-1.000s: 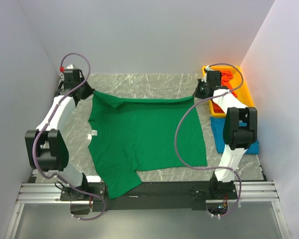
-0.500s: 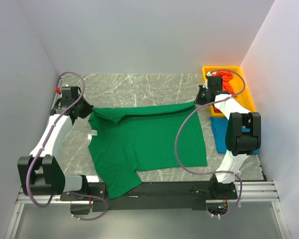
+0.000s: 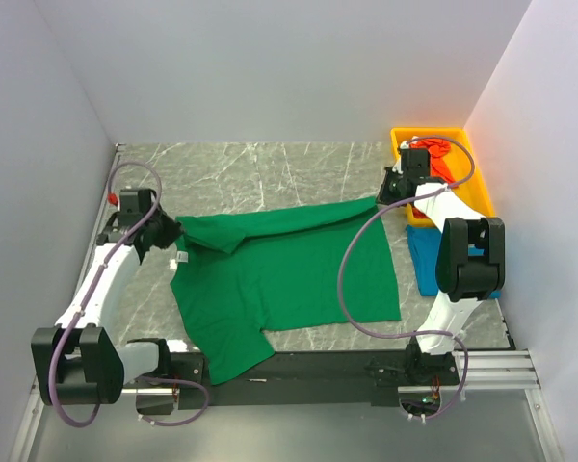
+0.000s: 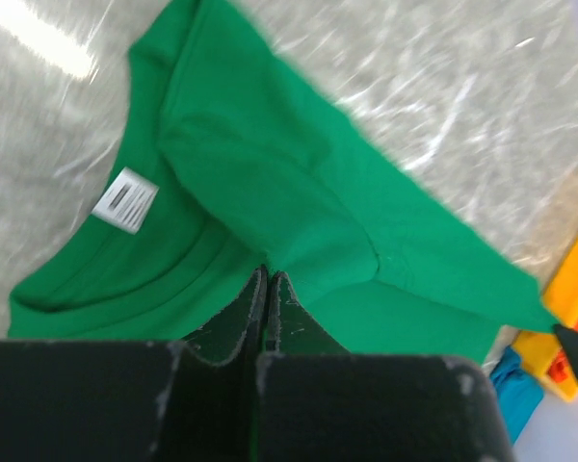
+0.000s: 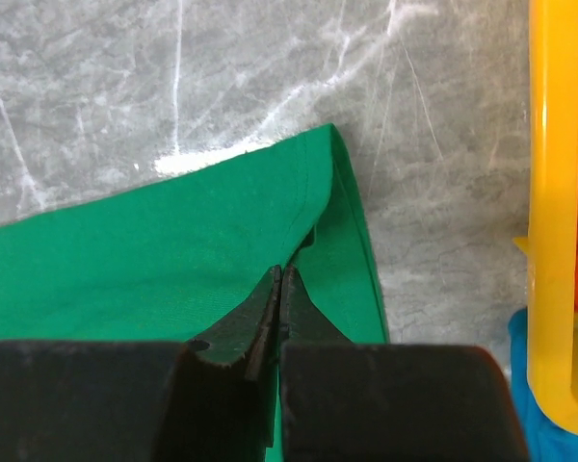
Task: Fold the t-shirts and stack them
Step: Fold the tshirt
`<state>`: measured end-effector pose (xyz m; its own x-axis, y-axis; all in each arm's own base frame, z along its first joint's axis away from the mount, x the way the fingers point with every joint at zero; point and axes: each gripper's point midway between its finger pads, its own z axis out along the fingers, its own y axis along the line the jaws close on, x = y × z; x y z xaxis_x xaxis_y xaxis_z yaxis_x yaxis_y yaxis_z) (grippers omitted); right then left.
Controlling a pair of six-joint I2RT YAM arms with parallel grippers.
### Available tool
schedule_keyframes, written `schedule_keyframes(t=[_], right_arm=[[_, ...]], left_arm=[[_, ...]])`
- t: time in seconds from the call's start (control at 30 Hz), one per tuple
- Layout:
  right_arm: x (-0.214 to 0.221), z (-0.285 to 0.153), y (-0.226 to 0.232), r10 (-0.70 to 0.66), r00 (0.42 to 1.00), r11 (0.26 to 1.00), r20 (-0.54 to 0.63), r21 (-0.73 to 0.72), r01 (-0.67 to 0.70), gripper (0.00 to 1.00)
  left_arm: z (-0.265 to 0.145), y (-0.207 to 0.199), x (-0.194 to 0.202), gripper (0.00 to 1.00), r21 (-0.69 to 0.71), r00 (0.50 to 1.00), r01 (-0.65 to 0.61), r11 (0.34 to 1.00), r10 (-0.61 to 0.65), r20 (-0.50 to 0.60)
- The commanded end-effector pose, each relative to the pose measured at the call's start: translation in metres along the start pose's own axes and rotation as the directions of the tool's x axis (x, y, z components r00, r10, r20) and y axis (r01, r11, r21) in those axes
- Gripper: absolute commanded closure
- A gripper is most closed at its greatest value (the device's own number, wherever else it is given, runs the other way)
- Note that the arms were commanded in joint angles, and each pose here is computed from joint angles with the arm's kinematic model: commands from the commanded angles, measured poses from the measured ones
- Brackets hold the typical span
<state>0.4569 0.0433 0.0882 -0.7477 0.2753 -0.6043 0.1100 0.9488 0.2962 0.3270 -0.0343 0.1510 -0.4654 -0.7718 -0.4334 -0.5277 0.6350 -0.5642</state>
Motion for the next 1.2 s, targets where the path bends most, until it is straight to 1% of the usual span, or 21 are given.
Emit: schedule_keyframes(t=[0.0,0.13,0.17,0.2,0.5,0.63,0.73,0.9,0.93,1.03,1.07,1.13,1.17], right_arm=[[-0.003,-0.015,-0.006,0.013,1.0,0.999,0.024,0.032,-0.014,1.0],[0.009,-0.016,-0.014,0.023,1.0,0.998,0.007,0.066,-0.023,1.0],[0.006,-0.019,-0.025,0.046,0.999,0.995,0.017,0.083,-0.047,1.0],[0.008,-0.02,-0.027,0.055,0.998,0.994,0.015,0.093,-0.056,1.0],[0.021,-0.021,-0.034,0.105,0.994,0.987,0.001,0.119,-0.105,1.0],[0.033,-0.013,-0.037,0.122,0.992,0.985,-0.039,0.125,-0.116,1.0],[0.048,-0.005,-0.039,0.144,0.985,0.983,-0.09,0.123,-0.133,0.98],[0.063,-0.001,-0.04,0.169,0.976,0.98,-0.134,0.129,-0.152,0.85],[0.064,-0.001,-0.041,0.172,0.976,0.978,-0.133,0.139,-0.154,0.76],[0.062,-0.008,-0.041,0.167,0.978,0.979,-0.128,0.141,-0.149,0.59],[0.061,-0.011,-0.039,0.167,0.978,0.979,-0.123,0.136,-0.15,0.57],[0.055,-0.022,-0.029,0.171,0.98,0.982,-0.099,0.096,-0.162,0.53],[0.053,-0.026,-0.023,0.172,0.981,0.984,-0.091,0.069,-0.166,0.51]], left_arm=[[0.001,0.005,0.009,0.99,0.019,1.0,0.017,1.0,-0.017,-0.016],[0.007,0.022,0.026,0.99,-0.005,0.999,0.018,1.0,-0.018,-0.049],[0.008,0.023,0.027,0.99,-0.004,0.999,0.019,1.0,-0.02,-0.048],[0.01,0.029,0.031,0.99,-0.018,0.998,0.019,1.0,-0.02,-0.058],[0.019,0.046,0.043,0.99,-0.056,0.997,0.016,0.998,-0.021,-0.079],[0.022,0.054,0.046,0.98,-0.078,0.997,0.003,0.997,-0.01,-0.079],[0.024,0.063,0.055,0.98,-0.095,0.995,0.003,0.995,-0.013,-0.099],[0.025,0.07,0.064,0.94,-0.095,0.993,0.009,0.995,-0.02,-0.12],[0.024,0.071,0.064,0.91,-0.094,0.993,0.007,0.996,-0.018,-0.117],[0.02,0.072,0.064,0.81,-0.092,0.994,-0.002,0.996,-0.008,-0.112],[0.018,0.072,0.064,0.72,-0.092,0.994,-0.004,0.996,-0.007,-0.112],[0.011,0.069,0.059,0.6,-0.081,0.996,-0.021,0.996,0.013,-0.091],[0.008,0.067,0.056,0.46,-0.08,0.997,-0.027,0.996,0.021,-0.079]])
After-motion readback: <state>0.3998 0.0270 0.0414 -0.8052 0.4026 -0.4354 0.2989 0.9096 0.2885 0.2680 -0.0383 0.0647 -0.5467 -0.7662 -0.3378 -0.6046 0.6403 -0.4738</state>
